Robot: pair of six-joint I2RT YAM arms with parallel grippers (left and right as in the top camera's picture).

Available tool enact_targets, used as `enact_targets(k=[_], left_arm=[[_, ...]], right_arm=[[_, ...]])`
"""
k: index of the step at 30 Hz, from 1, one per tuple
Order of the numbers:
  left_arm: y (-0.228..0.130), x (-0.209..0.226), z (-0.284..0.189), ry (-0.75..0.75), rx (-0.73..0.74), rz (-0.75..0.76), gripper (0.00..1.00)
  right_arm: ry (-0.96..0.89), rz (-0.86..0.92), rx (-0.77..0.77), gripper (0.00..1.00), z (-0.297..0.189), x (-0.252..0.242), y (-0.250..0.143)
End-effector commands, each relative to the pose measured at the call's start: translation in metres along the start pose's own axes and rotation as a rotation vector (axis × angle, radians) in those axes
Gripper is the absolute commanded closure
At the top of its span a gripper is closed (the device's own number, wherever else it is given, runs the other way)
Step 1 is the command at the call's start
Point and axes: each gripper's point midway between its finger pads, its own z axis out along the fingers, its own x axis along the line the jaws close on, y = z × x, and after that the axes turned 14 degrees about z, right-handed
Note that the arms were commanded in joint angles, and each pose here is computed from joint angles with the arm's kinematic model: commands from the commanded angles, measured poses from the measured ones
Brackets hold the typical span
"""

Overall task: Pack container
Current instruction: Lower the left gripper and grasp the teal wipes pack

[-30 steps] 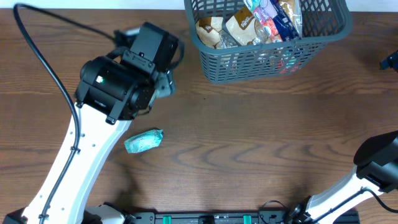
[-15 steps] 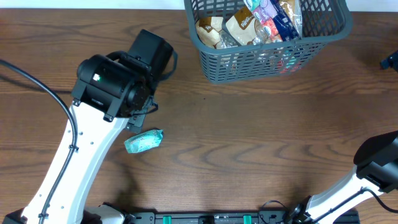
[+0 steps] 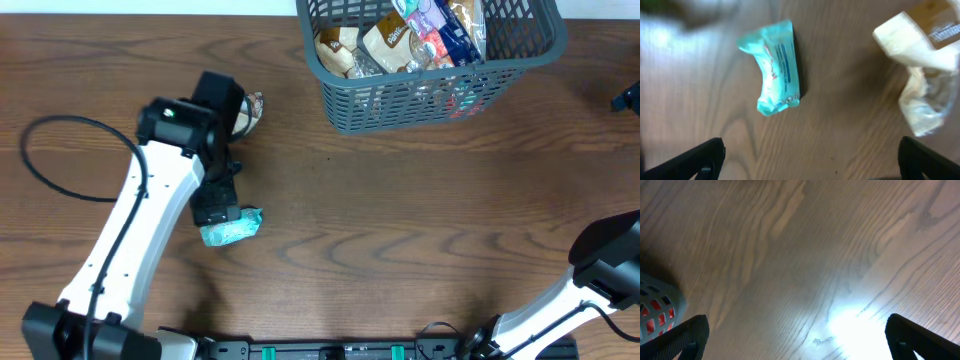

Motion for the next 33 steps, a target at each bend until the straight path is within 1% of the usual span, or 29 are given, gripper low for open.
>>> enact_targets(k=[1, 4, 8, 11, 14, 18, 25, 33], left_arm=[[-0.008, 0.009, 0.019, 0.040, 0.050, -0.021, 0.01], [-0.008, 0.014, 0.034, 0.052, 0.044, 0.009, 0.01], [-0.003, 0.022, 0.058, 0.066, 0.021, 0.130, 0.01], [-0.001, 0.039, 0.079, 0.111, 0.014, 0.136, 0.01], [-0.001, 0.048, 0.100, 0.116, 0.018, 0.152, 0.02], [-0.005, 0.043, 0.130, 0.033, 0.033, 0.232, 0.01], [-0.006, 0.036, 0.143, -0.022, 0.031, 0.228, 0.01], [-0.013, 0.017, 0.157, -0.073, 0.043, 0.224, 0.01]], right_arm=[[-0.001, 0.019, -0.002, 0.01, 0.000, -0.002, 0.001], [-0.001, 0.019, -0.001, 0.01, 0.000, -0.002, 0.001], [-0.001, 0.019, -0.001, 0.01, 0.000, -0.002, 0.001], [-0.001, 0.019, -0.001, 0.01, 0.000, -0.002, 0.001], [-0.001, 0.019, -0.001, 0.01, 0.000, -0.002, 0.001], [-0.001, 0.019, -0.001, 0.01, 0.000, -0.002, 0.001], [-0.001, 0.019, -0.001, 0.01, 0.000, -0.002, 0.001], [-0.001, 0.019, -0.001, 0.01, 0.000, -0.002, 0.001]])
